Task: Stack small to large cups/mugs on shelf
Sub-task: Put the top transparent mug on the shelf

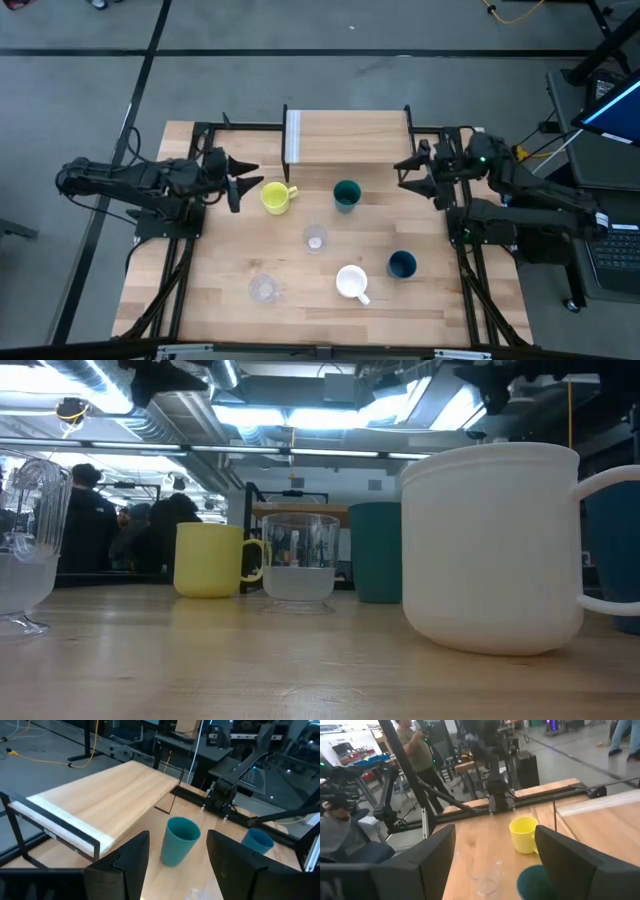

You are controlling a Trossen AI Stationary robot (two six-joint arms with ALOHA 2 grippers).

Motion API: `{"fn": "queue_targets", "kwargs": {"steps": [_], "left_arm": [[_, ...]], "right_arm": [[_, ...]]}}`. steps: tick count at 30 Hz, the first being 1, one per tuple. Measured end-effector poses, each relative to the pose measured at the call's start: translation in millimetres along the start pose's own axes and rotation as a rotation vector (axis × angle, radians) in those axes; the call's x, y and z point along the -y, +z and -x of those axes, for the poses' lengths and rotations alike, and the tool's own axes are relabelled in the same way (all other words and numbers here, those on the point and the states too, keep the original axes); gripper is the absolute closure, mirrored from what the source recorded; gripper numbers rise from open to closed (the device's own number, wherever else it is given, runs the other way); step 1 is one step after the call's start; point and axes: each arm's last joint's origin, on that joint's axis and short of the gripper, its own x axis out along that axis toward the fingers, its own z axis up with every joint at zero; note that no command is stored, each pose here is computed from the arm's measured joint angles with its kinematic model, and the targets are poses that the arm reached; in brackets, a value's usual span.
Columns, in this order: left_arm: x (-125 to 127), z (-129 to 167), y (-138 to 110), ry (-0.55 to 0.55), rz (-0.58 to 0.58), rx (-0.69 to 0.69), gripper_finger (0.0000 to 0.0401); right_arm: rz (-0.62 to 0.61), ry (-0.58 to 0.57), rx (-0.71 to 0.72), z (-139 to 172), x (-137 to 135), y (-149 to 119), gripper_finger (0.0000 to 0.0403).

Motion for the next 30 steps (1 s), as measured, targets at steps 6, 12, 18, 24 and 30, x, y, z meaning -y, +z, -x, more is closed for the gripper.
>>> {"fn": "queue_targets", "kwargs": {"steps": [6,12,18,24,30], "left_arm": [[11.2,-3.2,13.6,-0.034,-0.036,-0.004,0.0209],[21.6,-8.7,11.3,-0.089,-0.126,-0.159,0.0209],[23.3,-9.1,-5.7,-0.04,-0.166,-0.38,0.0209],[26.3,-4.9,-16.3,-0.015,-0.132,-0.463,0.021],[31.8,-6.4,-22.6,0.011,-0.127,-0.483,0.021]], "right_arm": [[0.016,-0.006,-0.124,-24.2,6.4,6.9,0.0128],[0.011,-0.044,-0.191,-61.7,6.6,14.6,0.0128],[0.016,0.003,-0.245,-95.8,2.1,24.0,0.0128],[0.025,0.039,-0.263,-123.5,-4.6,37.3,0.0128],[0.079,-0.023,-0.4,-149.2,-10.9,35.9,0.0128]]}}
